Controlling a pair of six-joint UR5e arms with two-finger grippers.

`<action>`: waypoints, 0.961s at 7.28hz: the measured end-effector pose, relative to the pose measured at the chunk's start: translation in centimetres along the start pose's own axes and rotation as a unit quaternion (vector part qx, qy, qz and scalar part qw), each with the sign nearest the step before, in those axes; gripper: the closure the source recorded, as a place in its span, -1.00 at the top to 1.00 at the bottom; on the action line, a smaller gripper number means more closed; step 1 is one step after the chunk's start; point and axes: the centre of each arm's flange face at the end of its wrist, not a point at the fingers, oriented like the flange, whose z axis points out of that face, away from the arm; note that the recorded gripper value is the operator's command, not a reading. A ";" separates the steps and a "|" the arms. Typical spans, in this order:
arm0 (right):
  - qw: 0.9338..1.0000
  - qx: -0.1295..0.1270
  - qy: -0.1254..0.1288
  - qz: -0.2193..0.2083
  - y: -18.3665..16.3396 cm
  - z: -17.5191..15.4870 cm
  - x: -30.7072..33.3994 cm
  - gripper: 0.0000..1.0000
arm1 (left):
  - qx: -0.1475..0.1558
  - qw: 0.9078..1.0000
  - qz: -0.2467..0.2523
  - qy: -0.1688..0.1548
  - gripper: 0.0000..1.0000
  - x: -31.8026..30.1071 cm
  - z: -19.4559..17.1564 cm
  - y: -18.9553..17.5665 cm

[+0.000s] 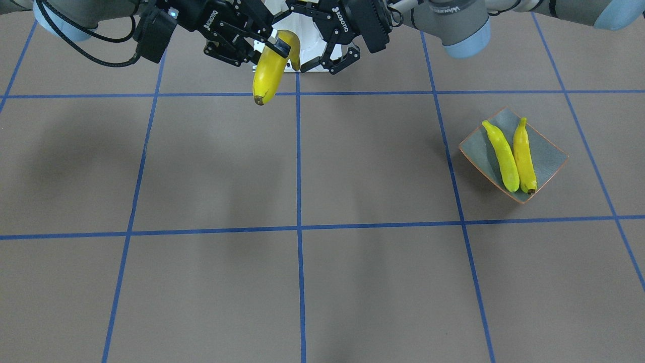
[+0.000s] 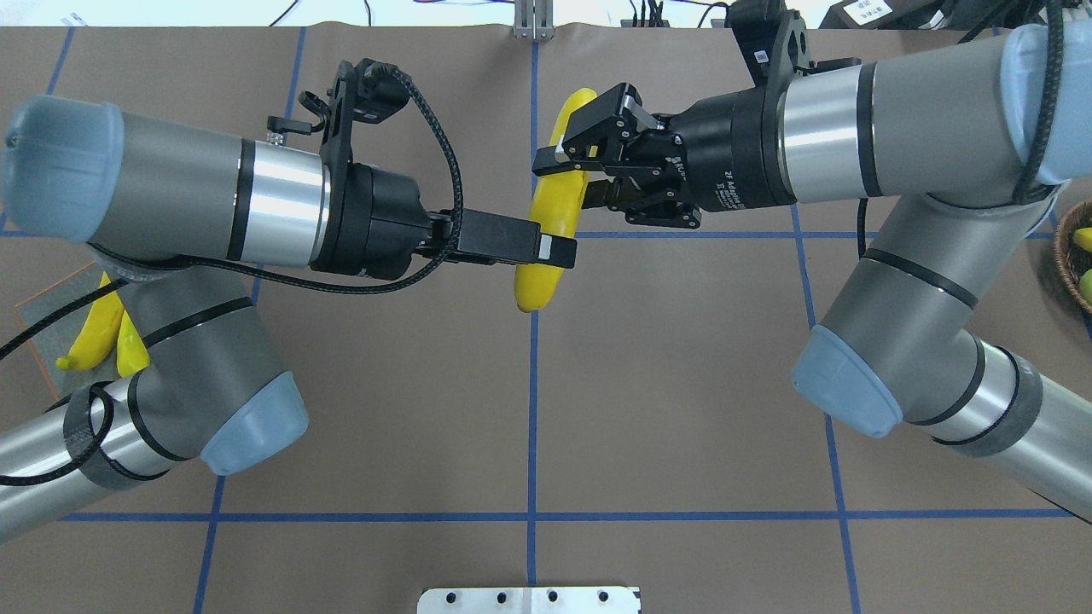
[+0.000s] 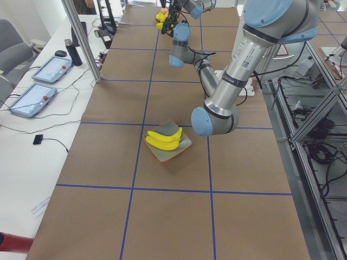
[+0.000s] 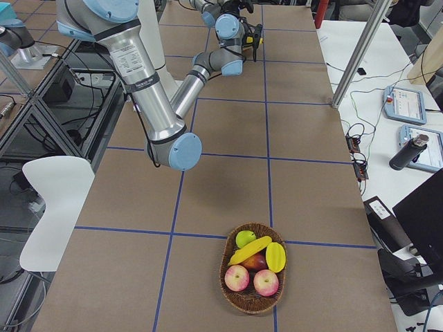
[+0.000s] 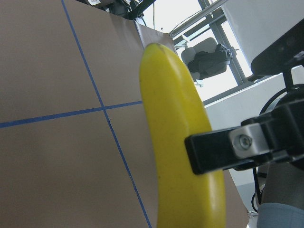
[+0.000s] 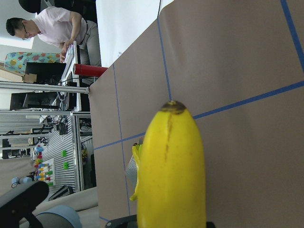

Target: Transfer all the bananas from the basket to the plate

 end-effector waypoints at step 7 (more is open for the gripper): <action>1.000 0.002 -0.004 -0.018 0.2 -0.1 -0.2 0.99 | -0.006 1.000 0.007 0.023 -1.00 0.8 0.4 1.2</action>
